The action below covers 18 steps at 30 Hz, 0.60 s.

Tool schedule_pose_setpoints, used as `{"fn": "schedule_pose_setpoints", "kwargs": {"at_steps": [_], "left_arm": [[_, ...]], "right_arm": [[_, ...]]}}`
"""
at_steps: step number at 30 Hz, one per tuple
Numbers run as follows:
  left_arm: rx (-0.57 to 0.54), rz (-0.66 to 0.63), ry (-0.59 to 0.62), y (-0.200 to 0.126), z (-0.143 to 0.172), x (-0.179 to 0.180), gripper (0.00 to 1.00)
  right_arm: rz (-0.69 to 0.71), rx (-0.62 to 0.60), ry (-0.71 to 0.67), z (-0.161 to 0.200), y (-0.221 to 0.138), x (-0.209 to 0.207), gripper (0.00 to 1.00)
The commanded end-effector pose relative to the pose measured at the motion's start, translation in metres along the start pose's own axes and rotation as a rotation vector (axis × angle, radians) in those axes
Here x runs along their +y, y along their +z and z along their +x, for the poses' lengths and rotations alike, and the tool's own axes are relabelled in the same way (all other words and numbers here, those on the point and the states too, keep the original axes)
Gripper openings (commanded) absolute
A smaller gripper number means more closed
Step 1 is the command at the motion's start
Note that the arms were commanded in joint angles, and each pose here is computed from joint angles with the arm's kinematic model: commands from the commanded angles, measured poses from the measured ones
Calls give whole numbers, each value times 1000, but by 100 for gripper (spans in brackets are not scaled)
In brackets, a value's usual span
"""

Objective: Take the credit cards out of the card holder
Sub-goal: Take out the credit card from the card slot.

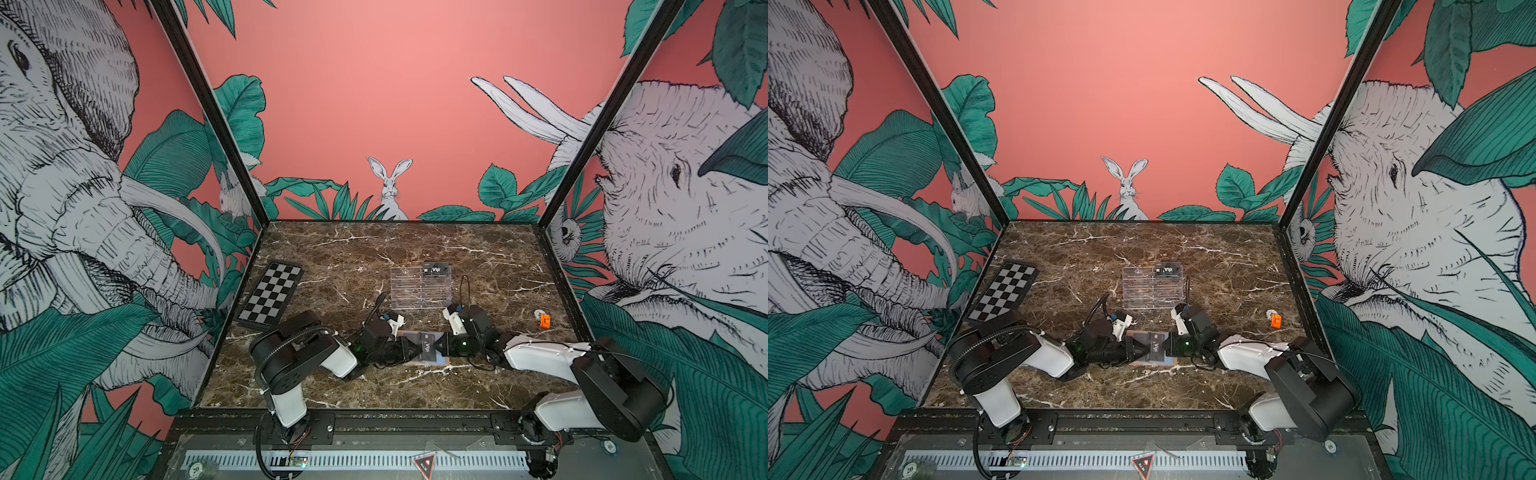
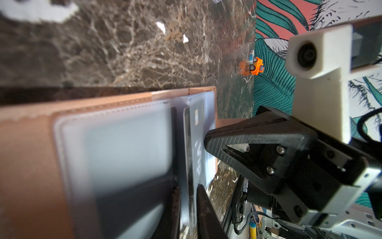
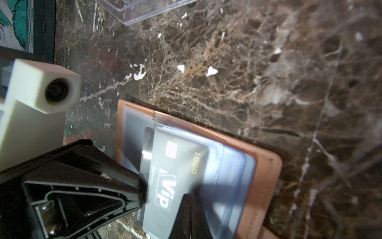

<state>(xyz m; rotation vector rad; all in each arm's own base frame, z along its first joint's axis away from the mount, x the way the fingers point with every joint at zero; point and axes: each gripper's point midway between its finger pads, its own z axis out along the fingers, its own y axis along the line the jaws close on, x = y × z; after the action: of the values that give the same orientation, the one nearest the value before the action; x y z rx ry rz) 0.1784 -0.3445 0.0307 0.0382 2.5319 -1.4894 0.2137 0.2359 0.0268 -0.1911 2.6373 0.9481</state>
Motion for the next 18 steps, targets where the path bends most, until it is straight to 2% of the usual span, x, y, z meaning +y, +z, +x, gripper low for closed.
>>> {"fn": "schedule_pose_setpoints", "kwargs": {"at_steps": [1,8,18], "left_arm": [[23,2,10,4,2,-3,15],[29,-5,15,2,4,-2,0],[15,-20,11,-4,6,3,0]], "right_arm": [[16,11,-12,1,3,-1,1],[20,13,-10,1,4,-2,0],[39,15,-12,3,3,-6,0]]}}
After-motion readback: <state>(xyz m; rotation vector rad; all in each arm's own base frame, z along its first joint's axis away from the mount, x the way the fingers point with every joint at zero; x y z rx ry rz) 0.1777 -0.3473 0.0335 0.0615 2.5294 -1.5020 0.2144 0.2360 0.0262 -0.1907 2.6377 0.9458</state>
